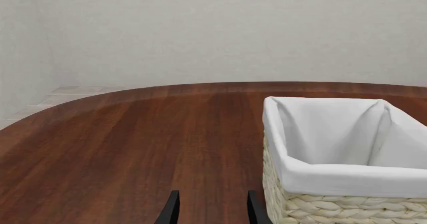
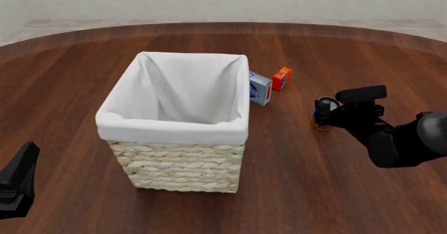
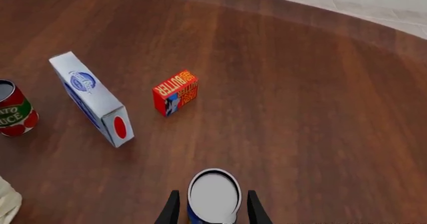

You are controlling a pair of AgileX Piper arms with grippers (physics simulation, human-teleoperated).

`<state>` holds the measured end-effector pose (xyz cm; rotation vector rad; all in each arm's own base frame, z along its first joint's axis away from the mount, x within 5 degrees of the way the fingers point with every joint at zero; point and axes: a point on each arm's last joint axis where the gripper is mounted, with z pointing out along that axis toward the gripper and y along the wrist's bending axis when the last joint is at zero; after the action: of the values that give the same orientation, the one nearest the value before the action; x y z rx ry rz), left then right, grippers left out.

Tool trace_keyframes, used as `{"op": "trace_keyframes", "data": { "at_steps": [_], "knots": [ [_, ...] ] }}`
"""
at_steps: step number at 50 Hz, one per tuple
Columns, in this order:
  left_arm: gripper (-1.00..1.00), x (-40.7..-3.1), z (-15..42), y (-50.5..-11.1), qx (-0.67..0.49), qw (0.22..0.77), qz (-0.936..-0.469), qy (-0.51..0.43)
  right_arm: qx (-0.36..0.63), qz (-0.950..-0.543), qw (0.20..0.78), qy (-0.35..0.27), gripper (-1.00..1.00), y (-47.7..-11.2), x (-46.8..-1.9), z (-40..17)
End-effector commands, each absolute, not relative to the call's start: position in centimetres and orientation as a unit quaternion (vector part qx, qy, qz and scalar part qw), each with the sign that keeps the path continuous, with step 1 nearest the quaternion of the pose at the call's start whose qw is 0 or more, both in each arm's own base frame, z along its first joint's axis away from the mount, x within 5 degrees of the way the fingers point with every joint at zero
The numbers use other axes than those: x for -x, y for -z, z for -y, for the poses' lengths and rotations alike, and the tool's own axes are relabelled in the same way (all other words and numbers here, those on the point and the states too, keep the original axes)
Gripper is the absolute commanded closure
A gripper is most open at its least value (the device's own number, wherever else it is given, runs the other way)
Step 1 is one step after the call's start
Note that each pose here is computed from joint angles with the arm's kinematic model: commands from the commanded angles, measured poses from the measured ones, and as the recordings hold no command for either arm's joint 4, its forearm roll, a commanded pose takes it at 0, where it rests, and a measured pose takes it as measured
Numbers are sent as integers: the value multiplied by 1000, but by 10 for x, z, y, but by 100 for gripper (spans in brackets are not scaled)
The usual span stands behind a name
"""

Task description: Pick up the alphabet soup and put it in the basket.

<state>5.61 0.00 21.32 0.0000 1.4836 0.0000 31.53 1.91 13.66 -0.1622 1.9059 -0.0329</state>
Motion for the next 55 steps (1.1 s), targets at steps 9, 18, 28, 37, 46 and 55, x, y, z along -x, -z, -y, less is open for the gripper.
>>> {"op": "trace_keyframes", "data": {
  "at_steps": [9,18,28,37,46,55],
  "knots": [
    [-100,-56,0,-213,0,737,-676,0,63,-815,576,12,-100,-133,-314,-18],
    [-100,-56,0,-213,0,737,-676,0,61,-817,574,11,-100,-129,-315,-17],
    [-100,-56,0,-213,0,737,-676,0,59,-818,573,12,-100,-127,-315,-16],
    [-100,-56,0,-213,0,737,-676,0,57,-819,571,13,-100,-124,-317,-15],
    [-100,-56,0,-213,0,737,-676,0,57,-820,569,11,-100,-122,-317,-16],
    [-100,-56,0,-213,0,737,-676,0,53,-821,569,9,-100,-121,-319,-15]
  ]
}}
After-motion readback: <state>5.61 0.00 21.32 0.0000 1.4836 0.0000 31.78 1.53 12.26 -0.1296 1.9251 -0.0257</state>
